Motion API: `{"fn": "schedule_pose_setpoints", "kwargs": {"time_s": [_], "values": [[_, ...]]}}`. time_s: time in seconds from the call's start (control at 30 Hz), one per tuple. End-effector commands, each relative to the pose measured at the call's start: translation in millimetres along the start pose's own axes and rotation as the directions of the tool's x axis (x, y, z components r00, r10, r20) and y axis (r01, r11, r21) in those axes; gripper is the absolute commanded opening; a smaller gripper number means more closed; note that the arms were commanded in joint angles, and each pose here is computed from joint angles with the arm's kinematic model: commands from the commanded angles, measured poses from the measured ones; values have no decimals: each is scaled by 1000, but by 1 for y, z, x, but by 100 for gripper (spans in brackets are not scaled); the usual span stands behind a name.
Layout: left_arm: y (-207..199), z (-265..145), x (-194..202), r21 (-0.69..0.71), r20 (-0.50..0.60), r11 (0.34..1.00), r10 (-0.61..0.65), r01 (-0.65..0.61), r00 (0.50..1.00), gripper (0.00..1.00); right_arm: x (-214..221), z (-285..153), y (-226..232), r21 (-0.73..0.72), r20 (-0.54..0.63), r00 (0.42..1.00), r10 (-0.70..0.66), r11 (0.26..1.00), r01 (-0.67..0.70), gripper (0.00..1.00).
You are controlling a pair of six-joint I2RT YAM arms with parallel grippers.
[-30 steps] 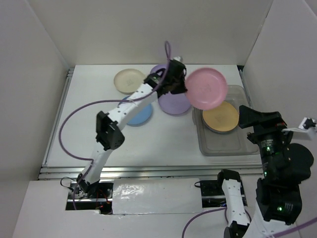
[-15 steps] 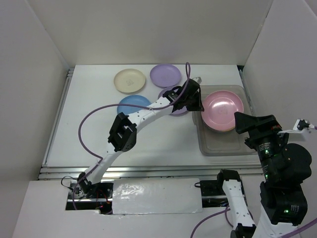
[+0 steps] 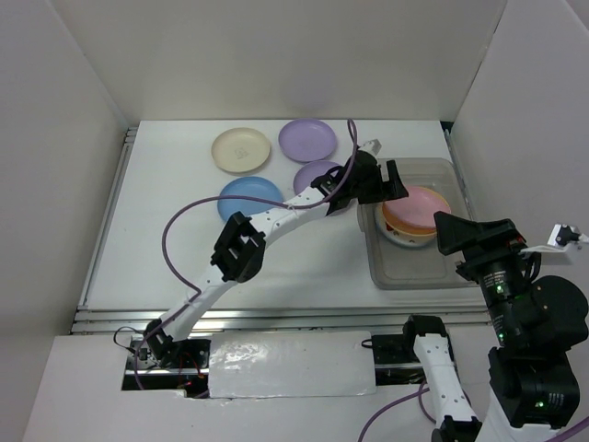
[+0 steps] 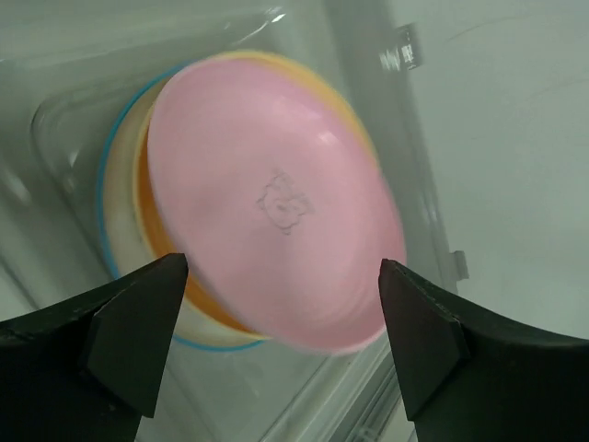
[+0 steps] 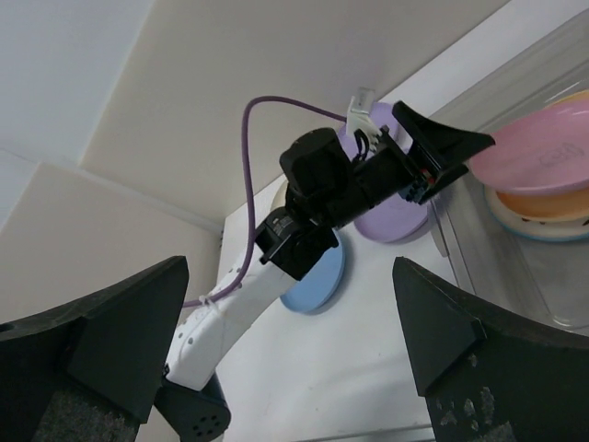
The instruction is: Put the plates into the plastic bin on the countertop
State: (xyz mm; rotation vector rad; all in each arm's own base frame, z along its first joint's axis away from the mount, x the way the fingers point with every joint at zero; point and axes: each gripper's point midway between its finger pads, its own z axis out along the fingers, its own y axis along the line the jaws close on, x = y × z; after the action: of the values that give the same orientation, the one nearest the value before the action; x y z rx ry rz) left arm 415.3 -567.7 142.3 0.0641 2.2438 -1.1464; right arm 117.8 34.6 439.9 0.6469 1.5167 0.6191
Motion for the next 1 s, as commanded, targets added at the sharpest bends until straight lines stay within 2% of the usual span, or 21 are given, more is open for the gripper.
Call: {"fn": "schedule_pose_setpoints", "kwargs": {"time_s": [0.0,0.1,0.13,0.17,0.23,0.27,0.3,0.37,0.4,0.47,0.5,0.53,0.57,0.6,0.63,0.67,0.73,0.77,0.83,0.87,0.97], "values": [[-33,-15,-34,65,101,998,10,-16,995,99,2,-7,3,-19,-15,1000,-26,999,26,100],[-90,-65,-57,121,177,987,86,-109,980,99,3,-5,5,-31,-24,999,-33,999,32,100],[-91,-78,-67,74,231,990,103,-123,967,99,3,-2,7,-40,-28,999,-35,999,33,100],[-122,-114,-84,98,290,984,117,-151,950,99,6,2,4,-36,-39,999,-37,999,35,100],[-107,-137,-99,-5,333,990,136,-142,933,99,11,13,-1,-25,-64,997,-43,999,42,100],[-112,-167,-118,-21,378,992,124,-125,918,99,14,18,-3,-19,-75,996,-46,999,45,100],[-82,-172,-111,-120,341,990,110,-72,934,99,16,21,-5,-17,-81,996,-47,999,46,100],[-45,-214,-139,-239,409,969,40,65,912,99,29,36,-12,-26,-121,991,-53,998,51,100],[-10,-219,-133,-329,389,939,34,104,921,99,36,41,-12,-48,-147,987,-59,997,53,100],[65,-261,-127,-508,387,830,-22,232,922,99,63,61,-13,-104,-262,963,-59,994,32,100],[91,-274,-123,-552,378,792,-41,261,925,99,69,72,-13,-123,-290,956,-51,992,16,100],[115,-309,-133,-576,421,751,-66,323,905,99,86,85,-27,-94,-334,942,-27,996,-4,100],[153,-318,-110,-643,393,688,-80,336,916,99,95,92,-29,-95,-352,936,-6,995,-30,100],[172,-331,-104,-660,397,664,-89,352,913,99,94,102,-26,-118,-334,942,-8,992,-33,99],[183,-359,-120,-624,471,666,-96,409,877,99,107,110,-32,-104,-367,930,-5,994,-35,99],[214,-364,-95,-664,429,631,-119,402,895,99,111,118,-34,-85,-368,930,-11,996,-22,99],[239,-396,-95,-655,479,599,-143,460,866,99,141,136,-22,-93,-466,883,-52,996,10,99],[258,-402,-78,-684,456,569,-155,456,876,99,145,147,-24,-50,-449,891,-60,998,42,99],[276,-424,-75,-679,489,540,-171,497,855,99,184,163,-12,-52,-527,845,-96,995,80,100],[289,-429,-62,-696,481,517,-181,499,858,99,194,172,-11,-33,-532,842,-90,996,86,100],[306,-444,-55,-681,499,518,-188,517,846,99,233,189,-14,42,-558,826,-81,991,125,100]]}}
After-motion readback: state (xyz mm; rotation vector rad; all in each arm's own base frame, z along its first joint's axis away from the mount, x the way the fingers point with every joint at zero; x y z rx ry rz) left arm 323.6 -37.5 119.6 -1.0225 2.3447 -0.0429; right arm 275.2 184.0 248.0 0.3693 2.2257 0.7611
